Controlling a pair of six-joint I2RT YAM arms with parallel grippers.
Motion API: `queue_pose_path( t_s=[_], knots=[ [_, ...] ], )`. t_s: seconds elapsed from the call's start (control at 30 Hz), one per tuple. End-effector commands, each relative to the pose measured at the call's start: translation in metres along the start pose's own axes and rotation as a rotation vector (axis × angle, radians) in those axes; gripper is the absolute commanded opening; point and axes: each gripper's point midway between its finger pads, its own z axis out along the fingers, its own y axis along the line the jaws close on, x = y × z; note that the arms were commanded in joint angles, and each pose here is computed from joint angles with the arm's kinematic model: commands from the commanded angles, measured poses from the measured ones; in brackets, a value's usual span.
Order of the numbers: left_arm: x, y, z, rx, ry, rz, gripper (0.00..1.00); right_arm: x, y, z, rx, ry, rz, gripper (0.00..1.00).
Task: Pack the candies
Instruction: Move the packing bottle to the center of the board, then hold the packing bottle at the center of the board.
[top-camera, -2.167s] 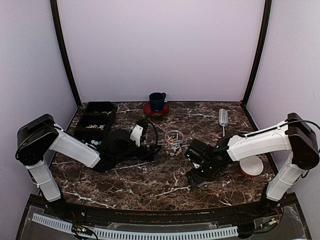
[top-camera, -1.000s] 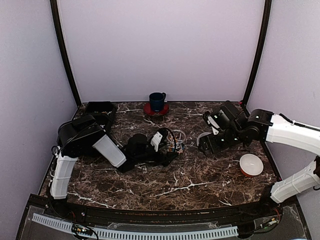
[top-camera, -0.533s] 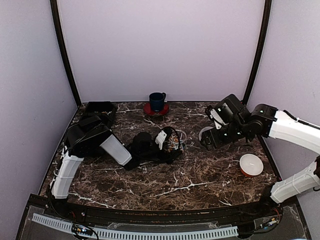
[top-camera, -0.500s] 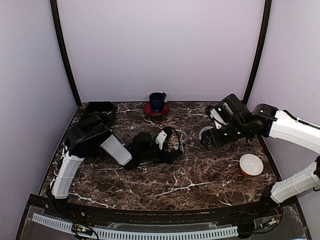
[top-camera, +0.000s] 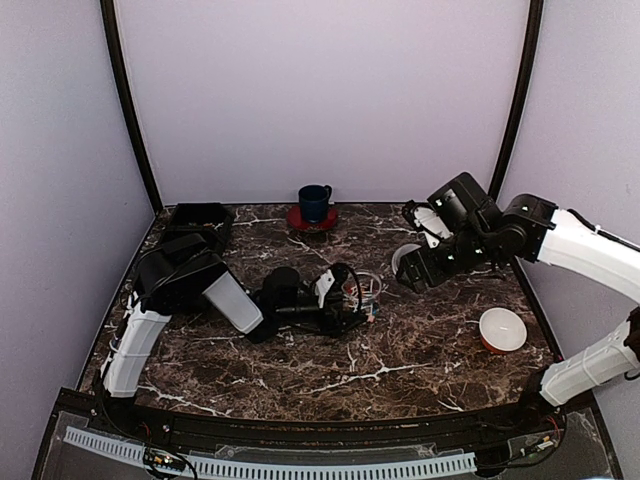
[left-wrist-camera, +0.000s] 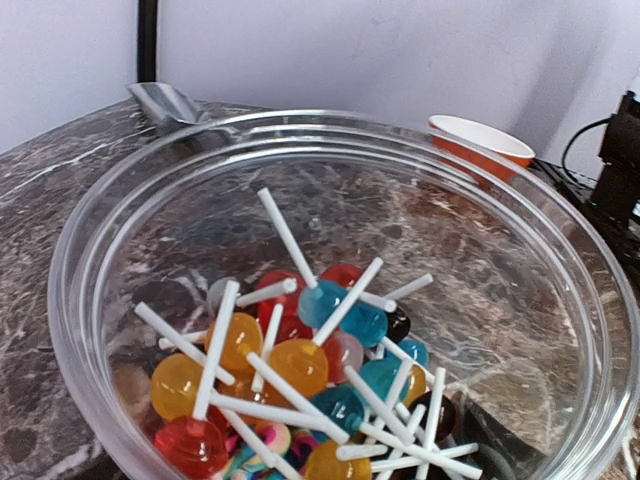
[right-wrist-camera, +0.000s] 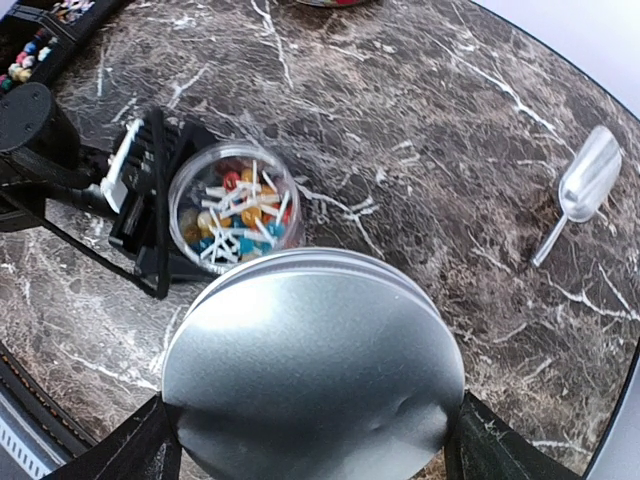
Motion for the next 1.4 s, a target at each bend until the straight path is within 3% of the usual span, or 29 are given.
queue_pose_path(
  t_s=[0.0, 0.23, 0.4, 0.6, 0.77, 1.37],
  knots=[
    [0.009, -0.047, -0.014, 0.245, 0.019, -0.031, 0.83, -0.013, 0.011, -0.004, -0.062, -0.003, -0.08, 0.8],
    [-0.001, -0.091, -0.042, 0.463, 0.022, -0.048, 0.81, -0.001, 0.041, 0.003, -0.195, 0.057, -0.223, 0.79],
    [0.0, -0.105, -0.057, 0.514, 0.068, -0.055, 0.81, 0.023, 0.066, 0.013, -0.279, 0.15, -0.346, 0.8],
    [0.015, -0.109, -0.057, 0.464, 0.156, 0.013, 0.82, 0.037, 0.087, 0.026, -0.308, 0.225, -0.44, 0.81],
    [0.015, -0.111, -0.061, 0.44, 0.126, 0.029, 0.98, 0.04, 0.098, 0.029, -0.335, 0.249, -0.474, 0.81],
    [0.024, -0.111, -0.084, 0.345, 0.002, 0.076, 0.99, 0.053, 0.132, 0.045, -0.324, 0.344, -0.601, 0.82]
  ],
)
